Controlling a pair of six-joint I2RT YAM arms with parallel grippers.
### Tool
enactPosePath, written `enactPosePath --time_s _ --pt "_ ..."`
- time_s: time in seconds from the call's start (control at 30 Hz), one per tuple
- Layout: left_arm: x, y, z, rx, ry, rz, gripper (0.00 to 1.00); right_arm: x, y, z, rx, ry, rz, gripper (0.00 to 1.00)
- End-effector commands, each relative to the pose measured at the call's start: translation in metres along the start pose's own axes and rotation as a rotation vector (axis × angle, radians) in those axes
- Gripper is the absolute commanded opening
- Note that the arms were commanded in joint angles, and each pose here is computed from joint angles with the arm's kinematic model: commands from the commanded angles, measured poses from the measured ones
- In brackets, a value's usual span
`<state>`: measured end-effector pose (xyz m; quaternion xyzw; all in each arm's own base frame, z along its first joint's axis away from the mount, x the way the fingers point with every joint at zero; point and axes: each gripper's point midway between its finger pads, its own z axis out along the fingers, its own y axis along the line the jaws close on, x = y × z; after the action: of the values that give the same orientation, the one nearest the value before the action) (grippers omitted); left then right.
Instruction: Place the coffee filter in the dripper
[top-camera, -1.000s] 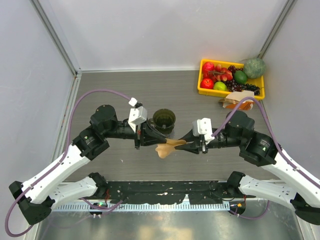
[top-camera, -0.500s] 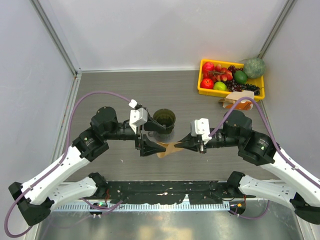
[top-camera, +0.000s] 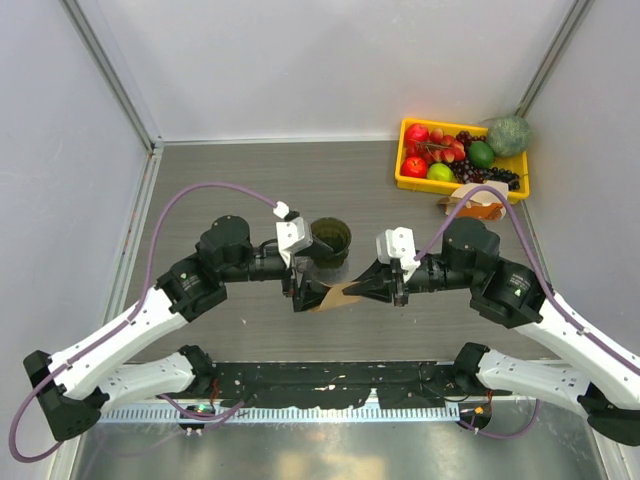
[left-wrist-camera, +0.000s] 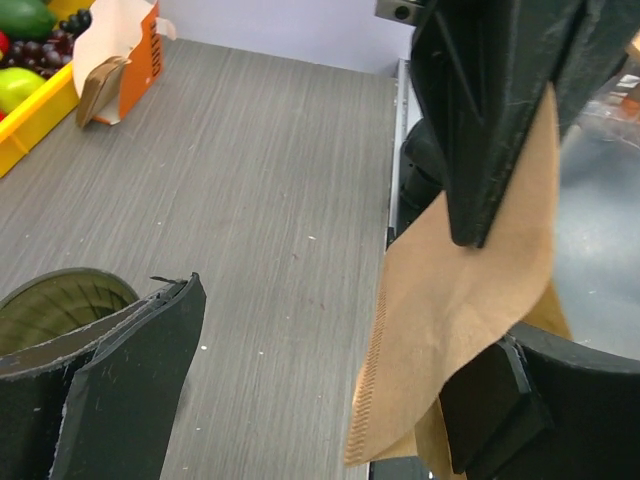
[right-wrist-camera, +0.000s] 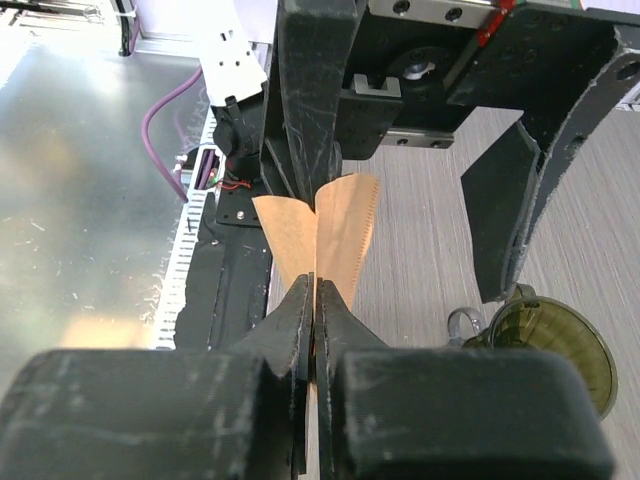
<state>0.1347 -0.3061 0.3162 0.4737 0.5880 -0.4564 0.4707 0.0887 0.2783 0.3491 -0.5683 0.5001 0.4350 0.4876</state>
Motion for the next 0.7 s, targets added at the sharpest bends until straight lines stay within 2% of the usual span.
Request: enactPosePath --time_s 0.0,0.23,0.43,0.67 --pt "-0.005 0.012 0.003 -0.06 -0.02 0.039 0.99 -0.024 -0.001 0.002 -0.007 -0.075 0.011 0.05" --pt "0.012 0.007 0.008 -0.025 0.023 0.067 0.99 -0.023 0.003 0.003 -0.028 -0.078 0.011 0.05" --pt "0.03 0.003 0.001 -0.014 0.095 0.058 0.9 -0.024 0.003 -0.004 -0.015 -0.065 -0.027 0.05" --pt "0.013 -0.008 -0.006 0.056 0.048 0.037 0.91 -0.014 0.004 -0.006 -0.005 -0.047 -0.026 0.05"
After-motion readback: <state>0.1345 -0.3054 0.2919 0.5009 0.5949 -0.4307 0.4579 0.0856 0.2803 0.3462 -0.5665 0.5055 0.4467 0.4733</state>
